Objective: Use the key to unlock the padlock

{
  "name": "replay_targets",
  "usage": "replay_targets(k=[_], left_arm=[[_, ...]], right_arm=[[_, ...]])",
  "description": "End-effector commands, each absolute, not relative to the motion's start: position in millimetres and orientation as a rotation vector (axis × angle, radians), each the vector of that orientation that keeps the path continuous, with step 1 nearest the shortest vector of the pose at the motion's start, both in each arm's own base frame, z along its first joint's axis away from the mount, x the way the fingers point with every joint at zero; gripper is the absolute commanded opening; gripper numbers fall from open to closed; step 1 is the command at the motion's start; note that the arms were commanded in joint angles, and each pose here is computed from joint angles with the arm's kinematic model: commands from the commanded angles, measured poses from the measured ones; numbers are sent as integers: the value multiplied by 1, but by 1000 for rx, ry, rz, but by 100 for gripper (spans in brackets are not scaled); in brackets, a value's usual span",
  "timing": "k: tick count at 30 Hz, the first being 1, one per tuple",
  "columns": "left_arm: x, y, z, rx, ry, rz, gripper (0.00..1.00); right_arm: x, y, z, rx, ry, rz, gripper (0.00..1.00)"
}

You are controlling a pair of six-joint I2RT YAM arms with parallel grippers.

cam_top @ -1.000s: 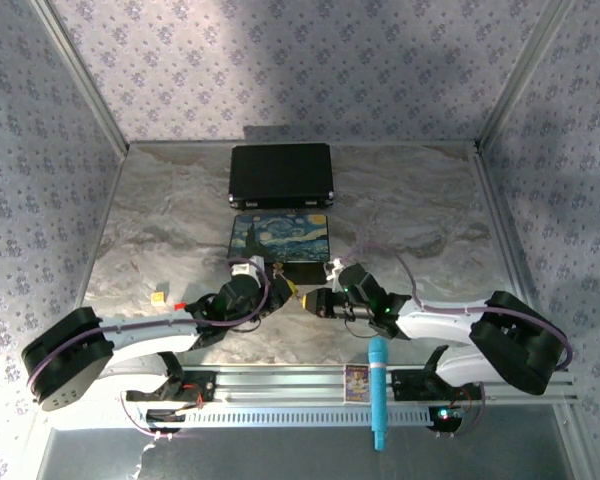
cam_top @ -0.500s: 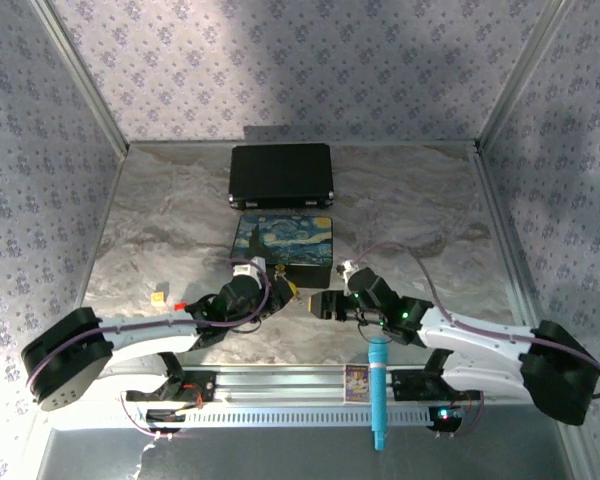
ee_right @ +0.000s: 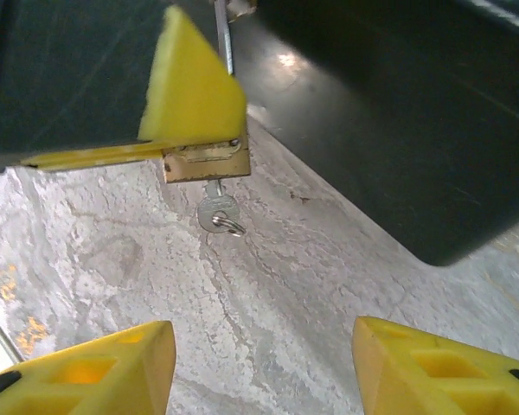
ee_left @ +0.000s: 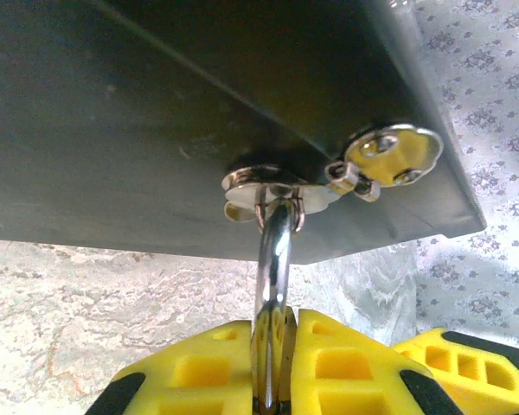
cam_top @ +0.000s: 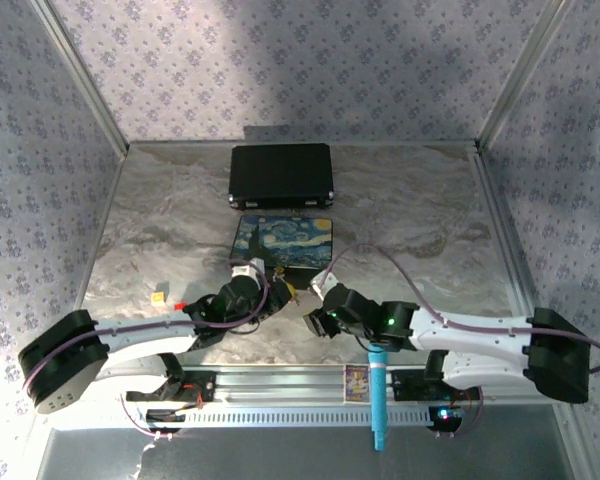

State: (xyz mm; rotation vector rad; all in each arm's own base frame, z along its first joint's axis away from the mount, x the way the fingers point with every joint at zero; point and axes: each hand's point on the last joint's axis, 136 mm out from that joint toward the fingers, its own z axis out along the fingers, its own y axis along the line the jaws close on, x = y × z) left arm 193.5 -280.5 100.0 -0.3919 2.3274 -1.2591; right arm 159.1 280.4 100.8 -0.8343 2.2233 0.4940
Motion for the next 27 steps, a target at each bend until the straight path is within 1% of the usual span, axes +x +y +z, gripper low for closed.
replay_targets(k=[1,10,13,17,19,22,25,27], left_arm=[[196,-295,139,-359,2237,-1380,0],[195,-295,142,-356,2233,-1395,0],[193,-295,143,-354,2232,-1404,0],[192,-292,144,-354,2227,-1402,0],[192,-290,143,-357,2224,-1399,0],[191,-289,142,-357,2231,-1391,0],[189,-287,138,-350,2252,-1373,0],[187,-286,135,-347,2263,-1368,0]], right_arm=[[171,302,116,-910,2098,468,55],[175,333,107,-994,2056,473,46],[178,336,100,-1002,2072,446,38],[179,335,96,-1001,2076,431,22],[177,335,94,-1005,2077,446,16],[176,334,94,-1004,2076,489,14],[170,339,100,-1026,2038,603,9],[169,338,104,-1004,2033,689,7]])
